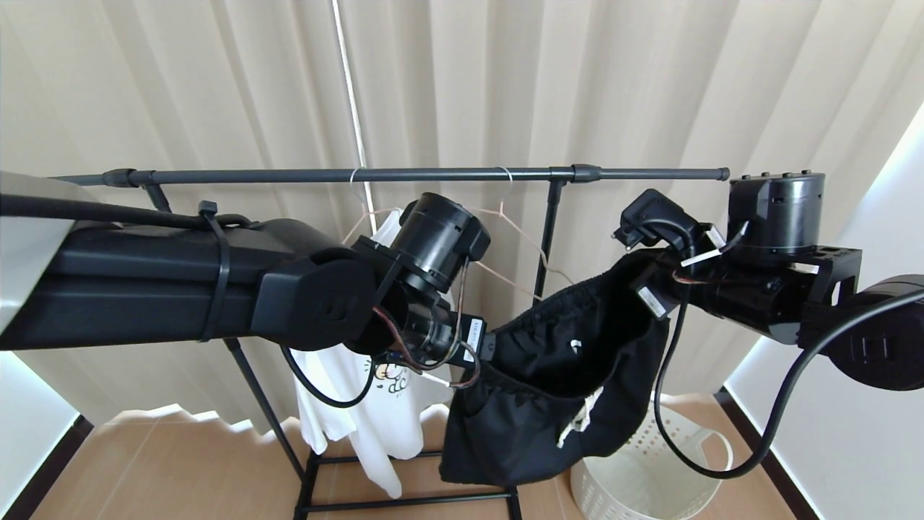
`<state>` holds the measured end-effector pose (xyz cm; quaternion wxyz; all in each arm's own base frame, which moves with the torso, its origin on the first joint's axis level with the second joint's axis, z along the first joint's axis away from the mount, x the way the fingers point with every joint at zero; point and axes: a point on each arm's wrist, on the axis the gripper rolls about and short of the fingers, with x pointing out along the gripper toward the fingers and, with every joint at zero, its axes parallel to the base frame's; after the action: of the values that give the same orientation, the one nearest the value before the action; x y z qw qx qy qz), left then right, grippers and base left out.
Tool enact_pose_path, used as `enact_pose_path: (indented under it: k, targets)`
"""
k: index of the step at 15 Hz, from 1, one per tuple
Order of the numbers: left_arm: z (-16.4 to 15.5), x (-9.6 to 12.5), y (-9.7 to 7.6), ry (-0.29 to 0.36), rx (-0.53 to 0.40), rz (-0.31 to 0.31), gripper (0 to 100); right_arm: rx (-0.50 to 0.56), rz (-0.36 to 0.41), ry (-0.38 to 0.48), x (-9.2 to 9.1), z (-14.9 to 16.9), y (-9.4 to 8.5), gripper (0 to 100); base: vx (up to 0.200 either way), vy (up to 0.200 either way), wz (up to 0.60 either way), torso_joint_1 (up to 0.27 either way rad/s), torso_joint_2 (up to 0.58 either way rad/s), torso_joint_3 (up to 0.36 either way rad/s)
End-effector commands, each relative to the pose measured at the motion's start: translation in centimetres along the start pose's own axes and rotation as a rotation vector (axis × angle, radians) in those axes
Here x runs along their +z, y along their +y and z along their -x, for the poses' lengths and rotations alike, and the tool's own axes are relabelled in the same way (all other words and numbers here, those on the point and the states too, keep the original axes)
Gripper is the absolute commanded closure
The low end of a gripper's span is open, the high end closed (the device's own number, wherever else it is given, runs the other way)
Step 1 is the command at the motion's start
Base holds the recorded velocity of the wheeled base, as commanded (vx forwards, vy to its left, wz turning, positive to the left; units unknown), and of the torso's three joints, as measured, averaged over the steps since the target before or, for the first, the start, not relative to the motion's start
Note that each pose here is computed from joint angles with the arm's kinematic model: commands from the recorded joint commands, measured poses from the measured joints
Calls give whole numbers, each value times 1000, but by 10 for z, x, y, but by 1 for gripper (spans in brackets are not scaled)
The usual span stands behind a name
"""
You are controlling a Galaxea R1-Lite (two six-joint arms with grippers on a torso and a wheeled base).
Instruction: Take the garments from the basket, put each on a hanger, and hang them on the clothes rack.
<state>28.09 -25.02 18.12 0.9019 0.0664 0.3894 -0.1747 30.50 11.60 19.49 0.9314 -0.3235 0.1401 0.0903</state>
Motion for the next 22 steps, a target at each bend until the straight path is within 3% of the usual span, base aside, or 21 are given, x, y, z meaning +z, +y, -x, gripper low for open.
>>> enact_pose_path:
  k: [1,5,9,11,12,14,19,22]
  targets:
    - [-5,-1,-3,16,-28,-14,0,-43,-3,11,-5,2,-15,100,0,0,0,0,0,0]
    - [-1,14,2,-44,-188,26,0,-108,10,46,-15,1,-36,100,0,0,0,0,0,0]
    - [-5,26,11,-127,-192,70,0,-155,-9,56,-15,-10,-47,100,0,0,0,0,0,0]
    - [-6,31,15,-156,-188,104,0,-179,-20,68,-16,-26,-53,100,0,0,0,0,0,0]
    - [-10,33,17,-171,-186,141,0,-243,-36,53,-15,-45,-55,100,0,0,0,0,0,0]
    - [-15,33,22,-168,-170,151,0,-322,-56,33,-17,-64,-53,100,0,0,0,0,0,0]
    - [-43,45,22,-191,-126,150,0,-320,-61,8,-12,-58,-52,100,0,0,0,0,0,0]
    - [-71,58,20,-236,-44,170,0,-257,-44,-19,-3,-50,-29,100,0,0,0,0,0,0]
